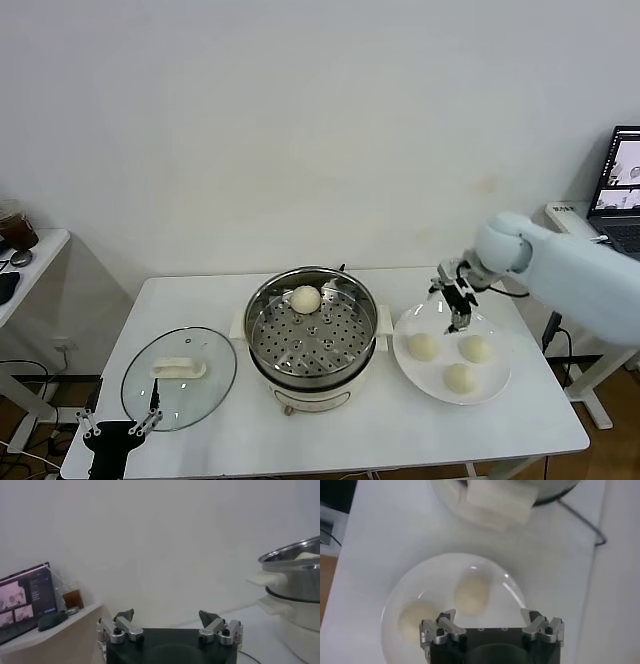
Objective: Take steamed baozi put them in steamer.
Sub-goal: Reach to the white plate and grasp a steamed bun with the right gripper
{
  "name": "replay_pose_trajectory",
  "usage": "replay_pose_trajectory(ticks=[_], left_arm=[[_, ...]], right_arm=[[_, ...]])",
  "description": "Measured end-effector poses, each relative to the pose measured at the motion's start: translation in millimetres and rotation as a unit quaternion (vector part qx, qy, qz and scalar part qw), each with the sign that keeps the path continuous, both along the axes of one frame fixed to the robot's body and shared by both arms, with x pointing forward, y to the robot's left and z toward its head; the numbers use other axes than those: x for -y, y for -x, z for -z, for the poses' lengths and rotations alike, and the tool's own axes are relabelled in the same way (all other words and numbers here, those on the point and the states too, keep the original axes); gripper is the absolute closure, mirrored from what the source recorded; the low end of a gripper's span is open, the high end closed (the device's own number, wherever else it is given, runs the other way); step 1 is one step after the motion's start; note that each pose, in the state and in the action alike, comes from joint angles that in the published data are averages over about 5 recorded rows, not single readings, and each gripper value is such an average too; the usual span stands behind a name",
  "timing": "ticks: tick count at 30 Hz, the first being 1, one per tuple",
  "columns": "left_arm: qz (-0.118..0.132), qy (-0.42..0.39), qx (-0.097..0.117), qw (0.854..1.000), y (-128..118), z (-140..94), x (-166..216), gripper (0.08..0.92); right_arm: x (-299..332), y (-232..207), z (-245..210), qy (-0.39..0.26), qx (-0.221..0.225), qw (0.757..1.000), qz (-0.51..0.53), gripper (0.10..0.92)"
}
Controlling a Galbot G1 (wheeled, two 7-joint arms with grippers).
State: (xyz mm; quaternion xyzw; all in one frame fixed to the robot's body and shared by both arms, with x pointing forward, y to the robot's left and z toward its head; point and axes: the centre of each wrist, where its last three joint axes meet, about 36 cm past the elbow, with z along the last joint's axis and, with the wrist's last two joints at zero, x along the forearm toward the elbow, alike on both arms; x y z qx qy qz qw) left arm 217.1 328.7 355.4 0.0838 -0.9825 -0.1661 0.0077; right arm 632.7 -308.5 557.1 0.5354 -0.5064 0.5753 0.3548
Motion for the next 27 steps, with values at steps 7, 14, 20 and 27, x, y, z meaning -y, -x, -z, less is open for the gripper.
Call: replay_pose_trajectory(ticks=[7, 14, 20, 27], left_arm=[[-0.001, -0.004, 0.0, 1.0, 0, 0, -3, 0.177], [-0.003, -0.006, -0.001, 1.0, 1, 0, -6, 0.177], [-0.005, -0.006, -0.002, 1.0, 1, 1, -6, 0.177], [-0.006, -0.005, -0.001, 1.0, 0, 2, -7, 0.177]], right_arm=[[0, -1, 43, -0.001, -0.01, 1.0, 0.011, 0.2], [-7, -7, 75, 0.003, -0.016, 1.0, 0.013, 0.2], [-12, -11, 95, 0.008, -0.018, 1.0, 0.017, 0.2], [-18, -16, 107, 0.011, -0.013, 1.0, 0.019, 0.207]])
